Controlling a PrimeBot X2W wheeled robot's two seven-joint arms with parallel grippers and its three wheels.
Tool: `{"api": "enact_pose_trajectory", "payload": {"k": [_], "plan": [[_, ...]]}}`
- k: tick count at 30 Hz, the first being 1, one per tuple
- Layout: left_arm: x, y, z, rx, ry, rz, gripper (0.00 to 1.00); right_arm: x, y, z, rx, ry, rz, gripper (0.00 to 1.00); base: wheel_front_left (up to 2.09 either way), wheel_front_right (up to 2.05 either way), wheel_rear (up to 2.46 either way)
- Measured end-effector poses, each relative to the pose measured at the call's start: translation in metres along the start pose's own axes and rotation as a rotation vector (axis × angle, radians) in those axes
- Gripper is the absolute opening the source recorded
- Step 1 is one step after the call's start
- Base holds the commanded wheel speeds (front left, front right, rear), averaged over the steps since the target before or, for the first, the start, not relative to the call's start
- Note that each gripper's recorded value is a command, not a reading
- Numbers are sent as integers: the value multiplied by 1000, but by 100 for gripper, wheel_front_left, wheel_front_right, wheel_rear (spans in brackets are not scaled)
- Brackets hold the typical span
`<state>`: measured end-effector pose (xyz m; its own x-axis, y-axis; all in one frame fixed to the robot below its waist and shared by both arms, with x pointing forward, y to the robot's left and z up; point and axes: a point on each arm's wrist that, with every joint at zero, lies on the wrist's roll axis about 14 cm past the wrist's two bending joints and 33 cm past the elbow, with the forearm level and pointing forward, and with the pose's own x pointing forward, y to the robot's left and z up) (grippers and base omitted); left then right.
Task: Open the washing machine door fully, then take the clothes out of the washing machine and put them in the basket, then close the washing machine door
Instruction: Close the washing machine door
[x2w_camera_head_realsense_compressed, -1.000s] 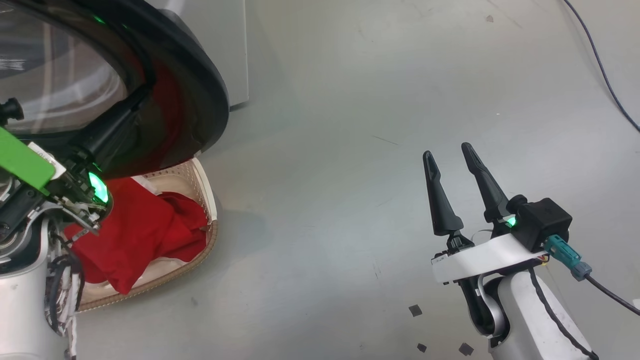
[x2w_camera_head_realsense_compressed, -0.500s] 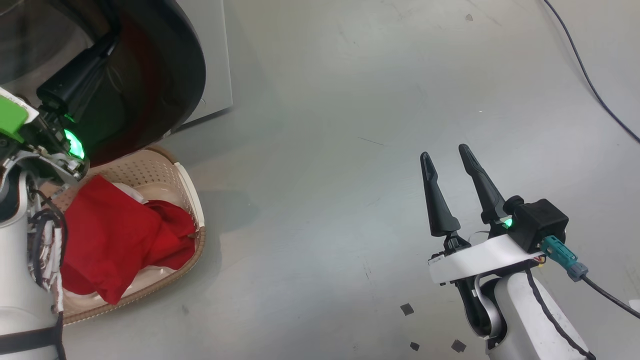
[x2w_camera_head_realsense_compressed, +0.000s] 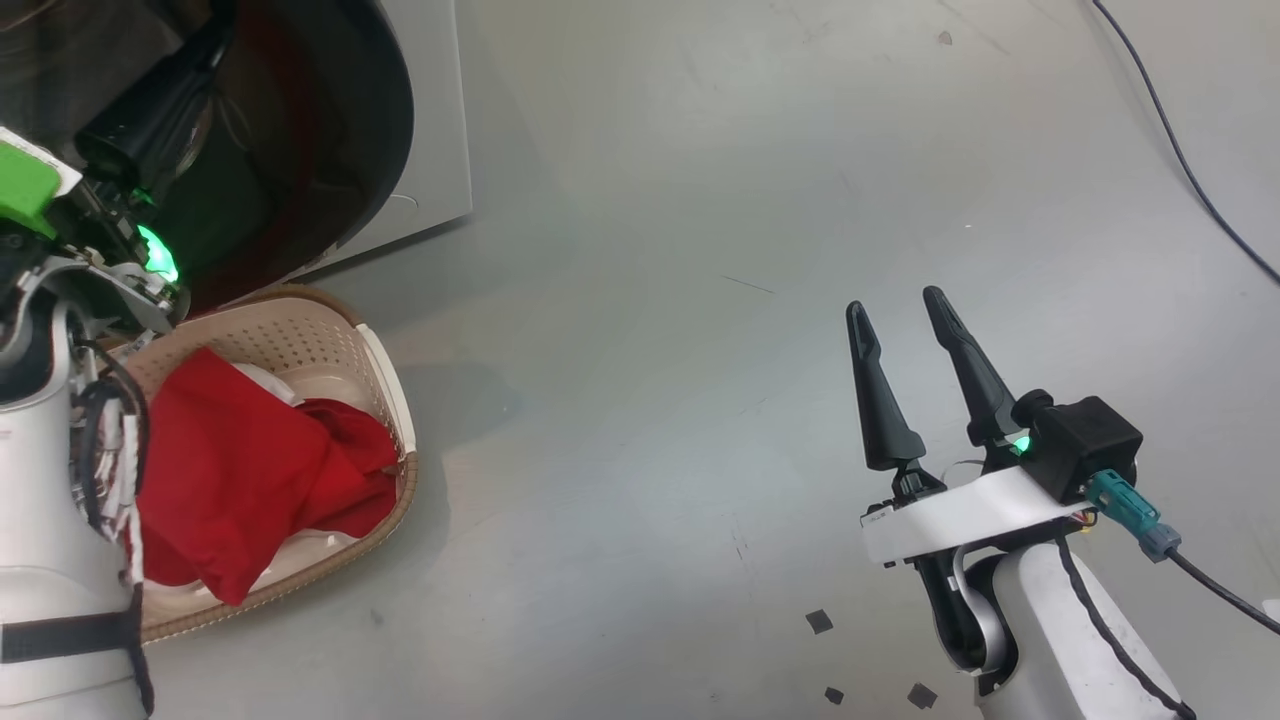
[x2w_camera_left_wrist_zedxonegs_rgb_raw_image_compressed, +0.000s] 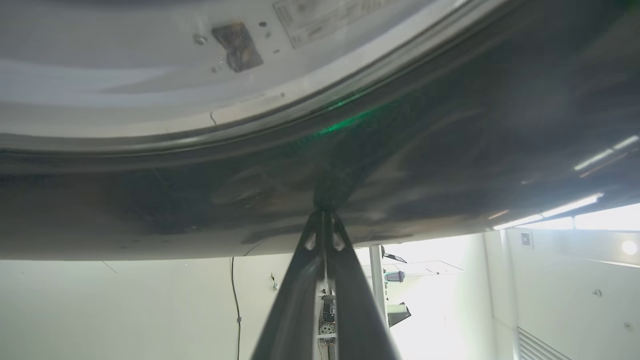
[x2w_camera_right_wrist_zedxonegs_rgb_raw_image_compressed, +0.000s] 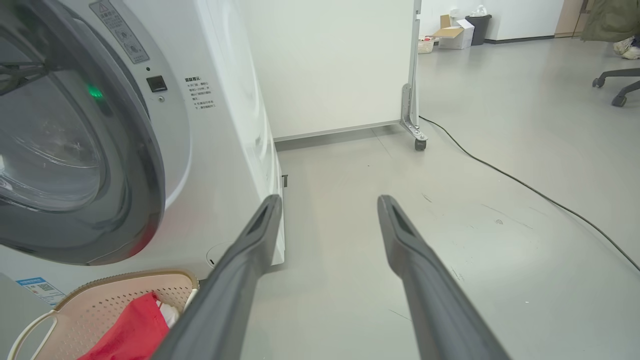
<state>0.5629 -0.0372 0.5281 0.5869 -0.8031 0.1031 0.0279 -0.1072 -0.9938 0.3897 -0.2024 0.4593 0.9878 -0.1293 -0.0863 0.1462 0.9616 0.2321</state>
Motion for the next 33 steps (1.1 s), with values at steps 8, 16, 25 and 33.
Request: {"api": "enact_pose_trajectory", "payload": {"k": [8,16,25,33], "plan": [[-10,-1,-5,-12,-14,-37,0,6,5,1,-4,-9,15,100,0,0,0],[-45,15,-4,-66,-84,-33,0,13,17,1,-16,-16,55,100,0,0,0],[-100,32,-5,-130,-195,-5,0,20,38,0,-23,-23,120,100,0,0,0],[-147,39,-8,-139,-300,36,100,18,56,-7,-20,-9,177,100,0,0,0]]}}
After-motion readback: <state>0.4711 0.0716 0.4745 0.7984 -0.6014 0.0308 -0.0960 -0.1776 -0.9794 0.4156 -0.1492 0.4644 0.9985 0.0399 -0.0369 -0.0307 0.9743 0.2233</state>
